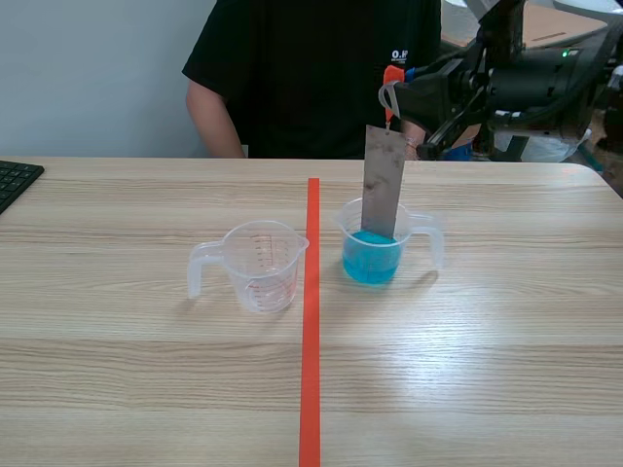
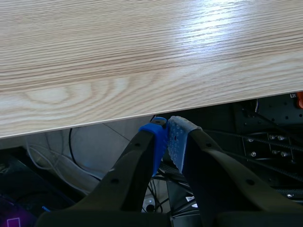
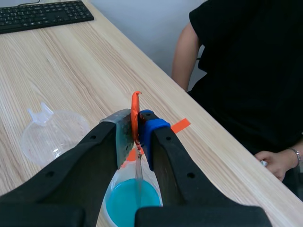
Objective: Do the redox reaction experiment.
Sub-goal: 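Raise the plate and point at it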
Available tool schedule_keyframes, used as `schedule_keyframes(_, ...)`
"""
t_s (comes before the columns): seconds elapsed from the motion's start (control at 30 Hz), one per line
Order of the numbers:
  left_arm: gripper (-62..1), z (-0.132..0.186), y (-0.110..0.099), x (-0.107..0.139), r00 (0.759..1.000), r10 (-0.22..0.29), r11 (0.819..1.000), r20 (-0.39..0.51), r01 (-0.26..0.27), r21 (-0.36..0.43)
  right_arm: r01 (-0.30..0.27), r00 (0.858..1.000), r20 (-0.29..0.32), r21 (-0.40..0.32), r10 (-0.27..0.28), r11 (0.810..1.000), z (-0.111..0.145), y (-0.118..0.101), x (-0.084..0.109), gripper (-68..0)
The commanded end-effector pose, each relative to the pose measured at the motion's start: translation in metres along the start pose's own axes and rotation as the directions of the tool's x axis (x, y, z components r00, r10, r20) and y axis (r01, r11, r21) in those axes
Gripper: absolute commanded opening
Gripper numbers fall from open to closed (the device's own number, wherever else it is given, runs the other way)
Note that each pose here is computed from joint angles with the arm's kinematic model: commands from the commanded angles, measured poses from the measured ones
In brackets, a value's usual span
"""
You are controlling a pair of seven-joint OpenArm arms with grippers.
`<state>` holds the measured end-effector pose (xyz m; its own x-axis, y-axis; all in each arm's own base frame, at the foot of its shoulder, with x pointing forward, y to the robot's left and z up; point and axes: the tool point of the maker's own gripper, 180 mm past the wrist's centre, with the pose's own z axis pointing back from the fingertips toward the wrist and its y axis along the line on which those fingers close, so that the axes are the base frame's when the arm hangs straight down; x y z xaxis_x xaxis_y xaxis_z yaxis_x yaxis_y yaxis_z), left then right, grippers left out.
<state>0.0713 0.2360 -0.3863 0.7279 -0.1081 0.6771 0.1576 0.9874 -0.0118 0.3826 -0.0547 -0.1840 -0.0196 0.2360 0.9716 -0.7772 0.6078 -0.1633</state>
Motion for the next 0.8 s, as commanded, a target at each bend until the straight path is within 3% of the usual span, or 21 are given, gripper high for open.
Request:
schedule_keyframes(0.0, -56.3, -0.001, -0.004, 0.004, 1.000, 0.002, 1.000, 0.017, -0.002, -0.011, -0.031, 0.998, 0.054, -0.012, 0.032, 0.999, 0.005, -0.008, 0.024, -66.0)
schedule_keyframes(0.4, -56.3, -0.001, -0.004, 0.004, 1.000, 0.003, 1.000, 0.017, -0.003, -0.012, -0.067, 0.993, 0.098, -0.033, 0.070, 0.997, 0.016, -0.010, 0.056, -66.0)
schedule_keyframes(0.77, -56.3, -0.001, -0.004, 0.004, 1.000, 0.003, 1.000, 0.015, -0.003, -0.012, -0.046, 0.992, 0.116, -0.008, 0.046, 0.999, 0.020, -0.004, 0.070, -66.0)
